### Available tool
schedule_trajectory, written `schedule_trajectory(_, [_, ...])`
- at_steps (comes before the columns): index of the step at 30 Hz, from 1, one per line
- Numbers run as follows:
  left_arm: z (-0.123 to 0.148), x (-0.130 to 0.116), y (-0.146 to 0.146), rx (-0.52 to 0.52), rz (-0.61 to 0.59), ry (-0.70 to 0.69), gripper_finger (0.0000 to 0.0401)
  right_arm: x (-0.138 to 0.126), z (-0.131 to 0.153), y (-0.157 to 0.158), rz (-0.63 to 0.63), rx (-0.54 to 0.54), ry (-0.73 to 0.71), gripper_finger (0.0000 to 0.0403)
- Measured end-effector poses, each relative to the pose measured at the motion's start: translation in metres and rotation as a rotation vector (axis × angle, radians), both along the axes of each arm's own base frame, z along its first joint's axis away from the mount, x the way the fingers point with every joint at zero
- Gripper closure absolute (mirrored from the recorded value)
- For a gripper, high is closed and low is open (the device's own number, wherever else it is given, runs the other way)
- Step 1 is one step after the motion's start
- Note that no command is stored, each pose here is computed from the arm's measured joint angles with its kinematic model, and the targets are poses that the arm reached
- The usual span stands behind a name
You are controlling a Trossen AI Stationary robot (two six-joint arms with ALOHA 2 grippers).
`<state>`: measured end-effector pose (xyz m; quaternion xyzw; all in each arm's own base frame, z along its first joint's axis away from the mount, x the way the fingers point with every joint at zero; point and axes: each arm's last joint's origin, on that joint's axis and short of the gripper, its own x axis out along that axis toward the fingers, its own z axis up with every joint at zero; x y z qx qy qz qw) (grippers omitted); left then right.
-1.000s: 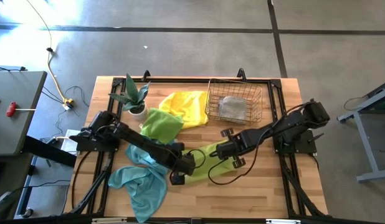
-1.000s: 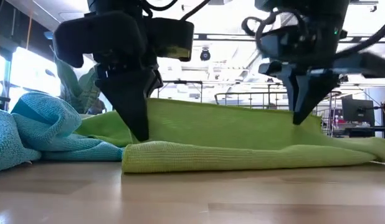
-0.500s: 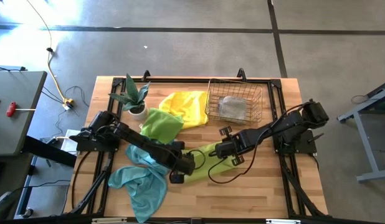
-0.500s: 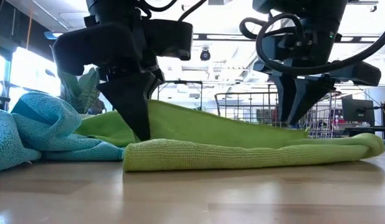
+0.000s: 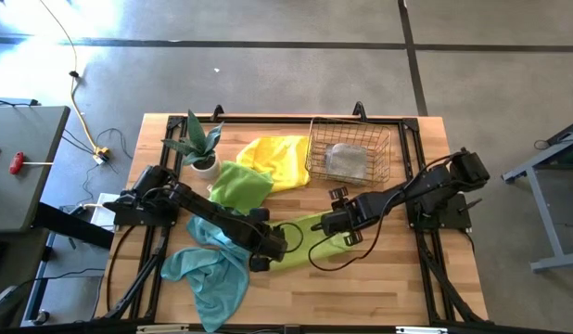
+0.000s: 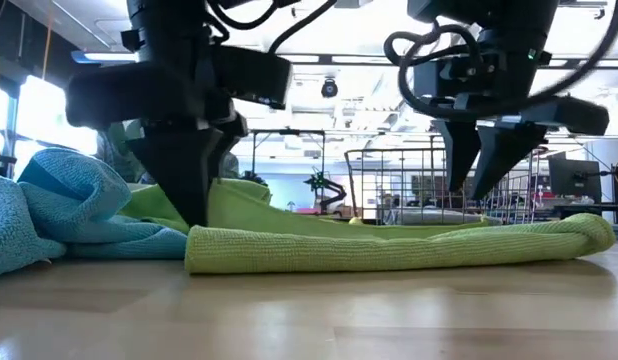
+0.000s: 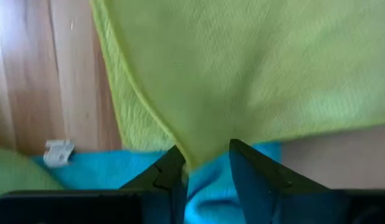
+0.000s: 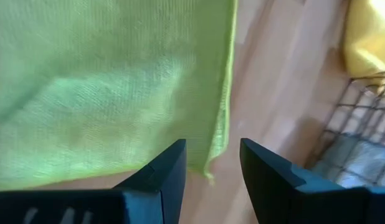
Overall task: Fold microfiber towels
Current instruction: Fold the light green microfiber towel
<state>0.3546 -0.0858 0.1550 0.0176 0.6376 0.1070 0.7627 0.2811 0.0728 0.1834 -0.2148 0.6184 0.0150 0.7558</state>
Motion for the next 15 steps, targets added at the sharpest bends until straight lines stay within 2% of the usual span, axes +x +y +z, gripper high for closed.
schedule_trajectory(6, [0.001, -0.005, 0.015, 0.035, 0.12, 0.063, 0.0287, -0.001, 0.002, 0.006, -0.121, 0.166, 0.013, 0.0259])
schedule_trajectory(10, [0.008, -0.003, 0.022, 0.043, 0.152, 0.087, 0.0287, -0.003, 0.001, 0.015, -0.183, 0.28, 0.037, 0.0259])
schedule_trajectory(12, [0.012, -0.001, 0.022, 0.041, 0.155, 0.083, 0.0287, -0.004, 0.002, 0.02, -0.197, 0.306, 0.037, 0.0259])
schedule_trajectory(15, [0.021, 0.005, 0.019, 0.031, 0.128, 0.05, 0.0286, -0.004, 0.002, 0.026, -0.185, 0.289, 0.01, 0.0259])
